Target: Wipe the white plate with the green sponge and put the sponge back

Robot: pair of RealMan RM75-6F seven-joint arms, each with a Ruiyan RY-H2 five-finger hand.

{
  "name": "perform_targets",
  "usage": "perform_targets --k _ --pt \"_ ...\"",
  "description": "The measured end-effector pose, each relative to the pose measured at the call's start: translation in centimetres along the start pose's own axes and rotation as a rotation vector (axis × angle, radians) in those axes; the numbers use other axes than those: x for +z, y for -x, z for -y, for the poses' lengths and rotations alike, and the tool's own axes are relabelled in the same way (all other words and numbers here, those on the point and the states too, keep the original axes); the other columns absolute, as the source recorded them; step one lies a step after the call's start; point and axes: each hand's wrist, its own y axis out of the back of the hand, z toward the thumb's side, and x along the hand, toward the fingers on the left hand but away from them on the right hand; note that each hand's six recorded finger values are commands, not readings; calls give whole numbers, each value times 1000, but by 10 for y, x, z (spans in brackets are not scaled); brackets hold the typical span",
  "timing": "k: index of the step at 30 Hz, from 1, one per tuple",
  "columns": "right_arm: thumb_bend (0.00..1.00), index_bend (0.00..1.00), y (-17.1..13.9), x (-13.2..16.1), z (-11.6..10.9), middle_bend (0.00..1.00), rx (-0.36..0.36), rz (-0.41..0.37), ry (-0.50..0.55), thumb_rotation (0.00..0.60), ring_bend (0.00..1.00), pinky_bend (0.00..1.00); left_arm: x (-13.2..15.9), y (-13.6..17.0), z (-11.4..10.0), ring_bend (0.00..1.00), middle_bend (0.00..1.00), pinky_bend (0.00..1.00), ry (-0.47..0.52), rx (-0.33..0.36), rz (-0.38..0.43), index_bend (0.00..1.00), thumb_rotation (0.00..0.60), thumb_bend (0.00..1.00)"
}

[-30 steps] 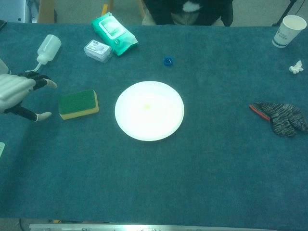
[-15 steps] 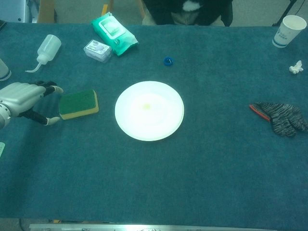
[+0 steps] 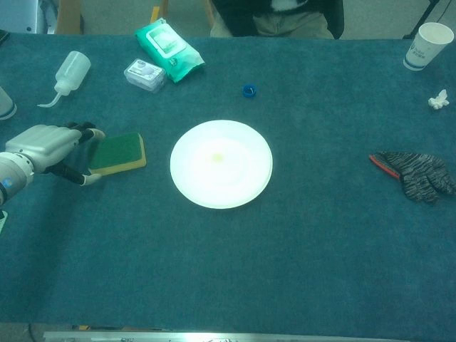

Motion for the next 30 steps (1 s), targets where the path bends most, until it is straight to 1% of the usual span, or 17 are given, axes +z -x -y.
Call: perform_targets --k 2,4,5,6,8,10,13,17,23,30 --pt "388 389 0 -1 -1 394 -1 2 0 600 229 449 1 -2 0 0 28 85 11 6 -3 128 363 256" --pt "388 389 -1 -1 -1 394 -3 3 0 600 230 449 2 -4 0 0 35 85 17 9 -8 156 379 256" --pt "388 389 -1 -2 -2 394 -6 3 0 600 230 449 2 -5 0 0 37 85 19 10 -10 172 404 256" --pt "388 389 -1 -2 -3 394 -7 4 0 600 230 449 2 -6 0 0 41 85 22 10 -13 200 452 256" --pt "388 389 -1 -2 -4 394 -10 5 0 600 230 449 1 -8 2 0 44 85 22 11 -19 239 520 256" --pt "389 389 -2 -3 -4 394 -11 6 0 600 229 449 -1 -10 4 0 46 85 18 8 -27 263 562 256" --pt "388 389 -2 -3 -5 394 -13 7 0 600 229 450 -3 -10 4 0 75 87 3 10 -37 312 599 256" --pt "388 389 -2 -3 -6 394 -14 4 -1 600 230 450 -4 -9 -2 10 139 89 -15 36 -39 399 600 256" --pt "388 389 -1 0 -3 394 -10 -4 5 600 229 449 6 -2 -21 12 144 89 -109 87 2 396 600 256" --pt "388 389 1 2 0 394 -4 -10 10 600 229 450 33 4 -47 19 165 90 -240 138 69 393 600 256"
